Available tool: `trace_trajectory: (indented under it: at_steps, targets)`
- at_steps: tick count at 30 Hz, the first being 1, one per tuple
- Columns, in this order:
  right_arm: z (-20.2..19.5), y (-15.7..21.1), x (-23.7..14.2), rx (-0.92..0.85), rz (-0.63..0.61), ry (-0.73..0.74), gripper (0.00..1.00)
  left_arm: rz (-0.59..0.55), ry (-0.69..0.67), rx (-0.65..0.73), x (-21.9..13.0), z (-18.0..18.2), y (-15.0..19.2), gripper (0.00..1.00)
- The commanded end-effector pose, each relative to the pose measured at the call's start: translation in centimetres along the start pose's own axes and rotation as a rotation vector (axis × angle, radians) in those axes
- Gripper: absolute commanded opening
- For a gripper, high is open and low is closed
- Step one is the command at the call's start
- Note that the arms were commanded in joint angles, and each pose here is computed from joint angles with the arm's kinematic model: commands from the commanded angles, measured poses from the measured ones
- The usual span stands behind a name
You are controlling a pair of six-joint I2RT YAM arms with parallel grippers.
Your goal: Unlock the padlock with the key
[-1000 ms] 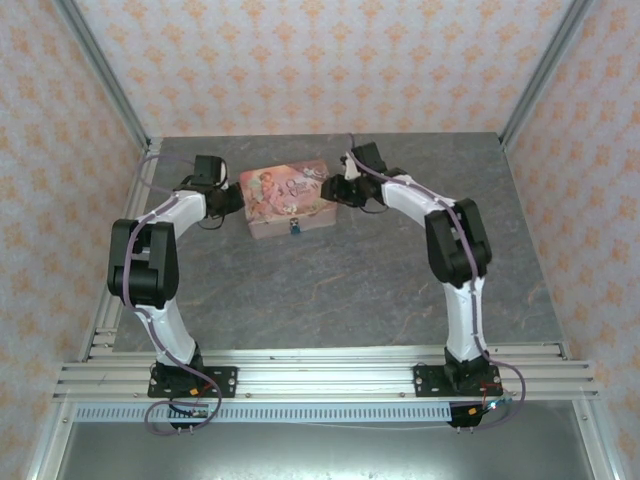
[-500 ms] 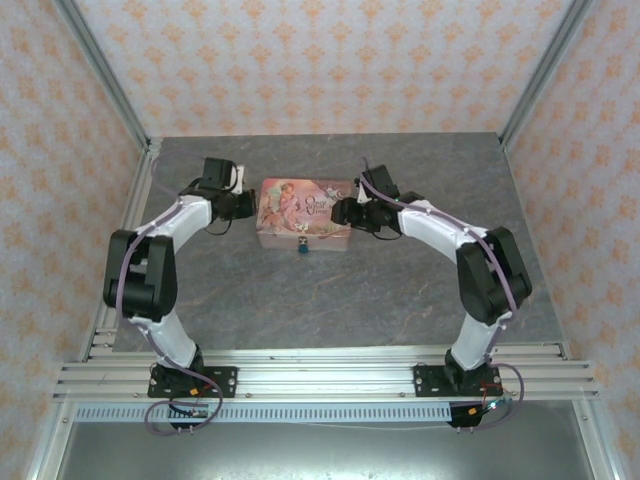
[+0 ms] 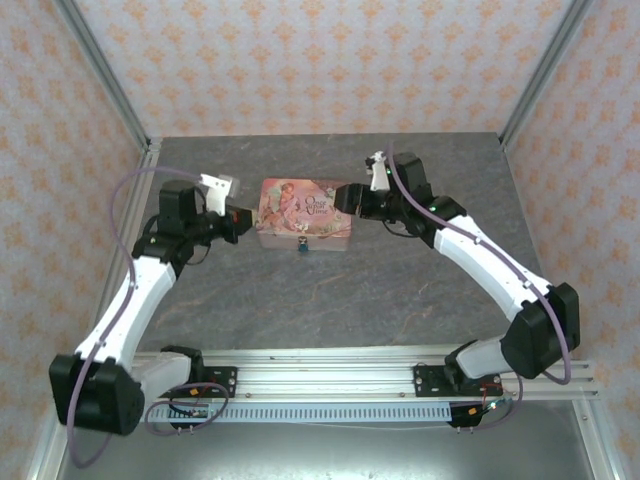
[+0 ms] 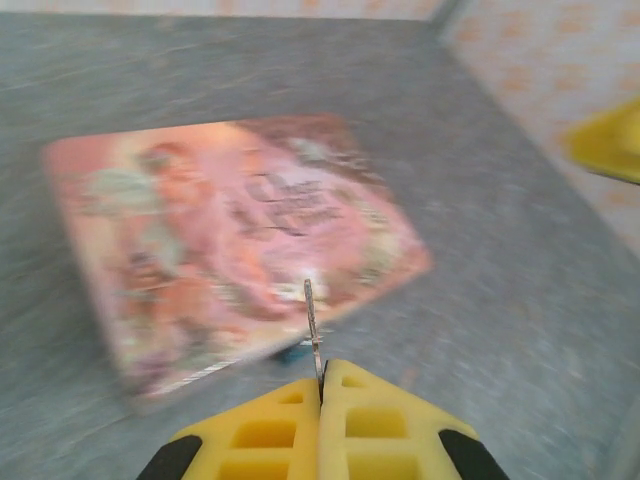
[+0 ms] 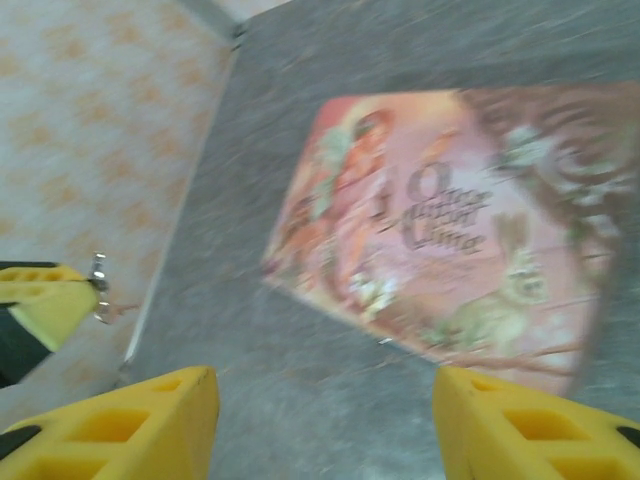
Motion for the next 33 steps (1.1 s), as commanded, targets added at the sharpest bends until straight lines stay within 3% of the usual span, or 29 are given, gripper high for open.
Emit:
trace_trajectory:
  at_steps: [1,9,17,33]
  targets:
    - [4.7,0.8,-0.4,-0.075,0.028,-0.236,0.59,-0.007,0.258,0.138,-1.3,-4.3,1.0,0.00]
    - [8.9,0.7,-0.8,-0.073,-0.031,-0.479,0.58,0.084,0.471,0.185,-2.3,-7.4,3.0,0.00]
    - [9.3,1.7,0.1,-0.051,-0.034,-0.518,0.54,0.203,0.518,0.152,-1.5,-8.1,4.5,0.00]
    - [11.9,3.2,0.5,-0.111,0.020,-0.664,0.33,0.210,0.577,0.134,-2.1,-9.4,3.4,0.00]
Point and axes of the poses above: each hand's point on the last joint's axis, 136 mm out from that joint toward the fingers, its own x axis out along the fingers, its own z axis along the line the jaws close on, y = z × x, the point moved 5 cm from there along -x, back along the fingers, and after that the axes turned 15 degrees about -x, right-handed, at the moved point
